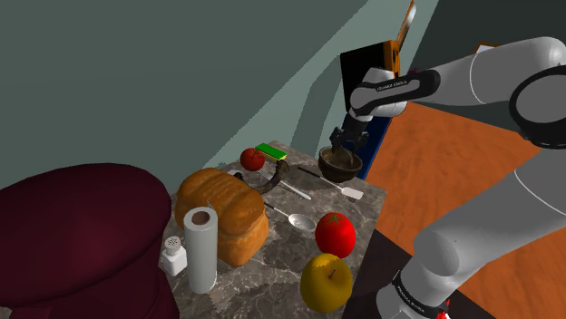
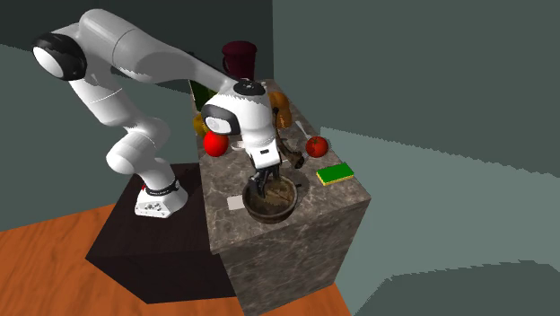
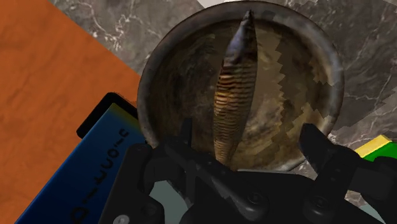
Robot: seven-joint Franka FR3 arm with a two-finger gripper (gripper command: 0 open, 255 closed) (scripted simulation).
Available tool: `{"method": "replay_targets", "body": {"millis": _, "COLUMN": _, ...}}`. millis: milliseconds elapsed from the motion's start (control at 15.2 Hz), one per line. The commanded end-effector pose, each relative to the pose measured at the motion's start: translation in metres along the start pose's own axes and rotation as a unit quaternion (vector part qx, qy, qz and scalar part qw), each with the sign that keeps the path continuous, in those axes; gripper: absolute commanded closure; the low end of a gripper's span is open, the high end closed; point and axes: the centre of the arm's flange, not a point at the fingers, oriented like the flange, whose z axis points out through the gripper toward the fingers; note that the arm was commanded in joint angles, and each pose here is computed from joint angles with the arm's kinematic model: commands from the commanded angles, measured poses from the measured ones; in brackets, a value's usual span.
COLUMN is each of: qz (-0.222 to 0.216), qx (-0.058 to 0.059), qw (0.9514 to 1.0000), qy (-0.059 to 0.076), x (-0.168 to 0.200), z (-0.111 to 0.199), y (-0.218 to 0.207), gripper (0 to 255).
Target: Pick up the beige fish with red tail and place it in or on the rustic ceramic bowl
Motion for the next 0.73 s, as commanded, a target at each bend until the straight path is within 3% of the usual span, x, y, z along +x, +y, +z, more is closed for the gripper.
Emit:
{"method": "replay_targets", "body": {"millis": 0, "qz": 0.0, "qx": 0.0, "qw": 1.0, "qy": 0.0, "x": 0.0, "z": -0.022, "y": 0.0, "gripper": 0}}
{"method": "replay_targets", "body": {"millis": 132, "qz": 0.0, "qx": 0.0, "qw": 1.0, "qy": 0.0, "x": 0.0, "z": -0.045, "y": 0.0, "gripper": 0}}
{"method": "replay_targets", "body": {"millis": 660, "qz": 0.0, "qx": 0.0, "qw": 1.0, "qy": 0.0, "x": 0.001, "z": -0.045, "y": 0.0, "gripper": 0}}
